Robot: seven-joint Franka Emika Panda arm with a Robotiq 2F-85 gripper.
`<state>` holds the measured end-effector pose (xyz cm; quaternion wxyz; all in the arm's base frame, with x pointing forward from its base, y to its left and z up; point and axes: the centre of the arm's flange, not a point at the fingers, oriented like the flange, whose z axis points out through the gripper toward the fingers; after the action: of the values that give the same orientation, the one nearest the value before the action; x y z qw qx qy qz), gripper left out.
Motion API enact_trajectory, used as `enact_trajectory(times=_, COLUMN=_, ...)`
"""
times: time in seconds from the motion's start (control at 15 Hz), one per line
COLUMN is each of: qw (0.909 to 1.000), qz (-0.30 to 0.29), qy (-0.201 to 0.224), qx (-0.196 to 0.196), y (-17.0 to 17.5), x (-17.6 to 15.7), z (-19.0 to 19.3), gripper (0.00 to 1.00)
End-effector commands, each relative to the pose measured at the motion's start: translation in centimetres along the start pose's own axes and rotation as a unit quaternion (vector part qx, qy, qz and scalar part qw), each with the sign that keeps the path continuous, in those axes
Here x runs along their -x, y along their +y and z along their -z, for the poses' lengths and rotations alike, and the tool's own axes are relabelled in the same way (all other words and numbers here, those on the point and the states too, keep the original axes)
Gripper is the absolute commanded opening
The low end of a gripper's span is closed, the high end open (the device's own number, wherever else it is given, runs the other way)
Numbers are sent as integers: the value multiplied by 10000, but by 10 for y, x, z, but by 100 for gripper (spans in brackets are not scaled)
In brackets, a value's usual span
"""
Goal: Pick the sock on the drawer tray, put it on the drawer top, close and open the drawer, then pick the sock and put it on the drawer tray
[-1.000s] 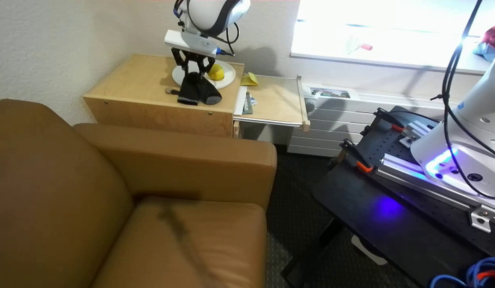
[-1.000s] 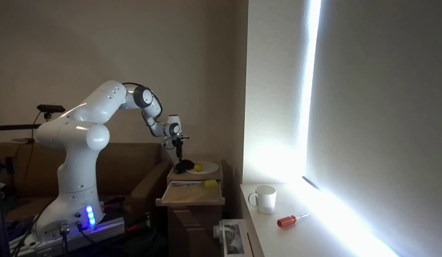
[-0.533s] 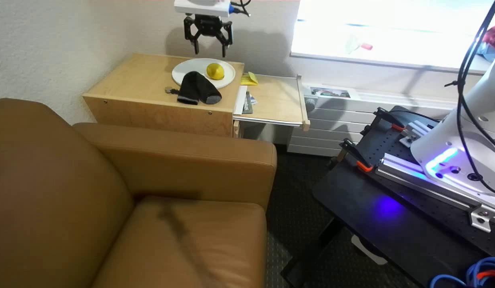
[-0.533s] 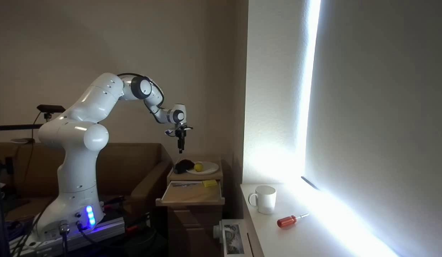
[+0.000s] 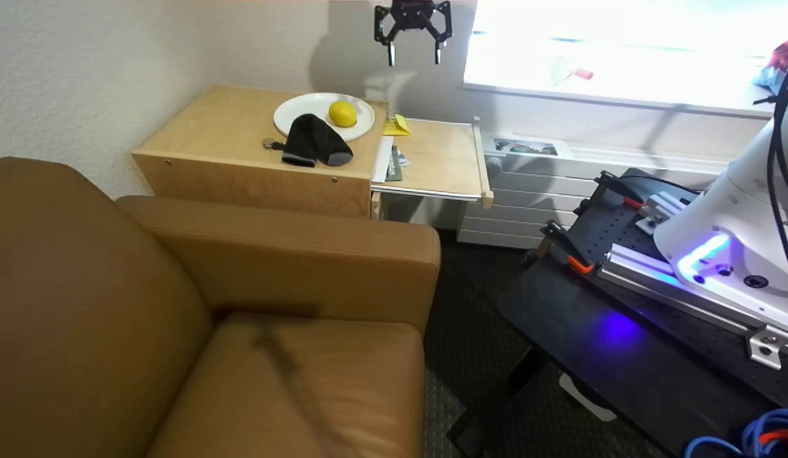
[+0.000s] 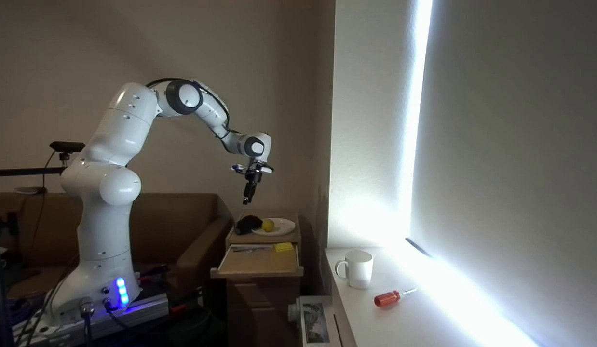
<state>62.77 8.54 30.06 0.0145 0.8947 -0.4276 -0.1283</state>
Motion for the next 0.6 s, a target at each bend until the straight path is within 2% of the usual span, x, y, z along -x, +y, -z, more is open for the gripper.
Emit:
enact_trajectory(times=0.0, qw=9981, qz=-480, qy=-317, qx=201, y=78, x=-41, z=-49, gripper=100)
enact_trajectory(times=0.13, qw=9953, qz=-839, qy=-325, qx=352, y=106, x=-64, z=-73, gripper=100)
enact_trajectory(times=0.2, qw=9952, qz=-956, qy=-95, qx=182, y=104, x=-67, z=-72, gripper=100)
enact_trajectory(times=0.33, qw=9948, qz=-879, qy=-60, qx=-513, y=82, x=-53, z=-44, gripper=100)
enact_trajectory(times=0.4, qw=9952, qz=-970, qy=-142, qx=-18, y=93, x=-77, z=-66, gripper=100)
enact_trajectory(times=0.53, qw=9953, qz=-916, qy=-76, qx=-317, y=79, x=-66, z=-50, gripper=100)
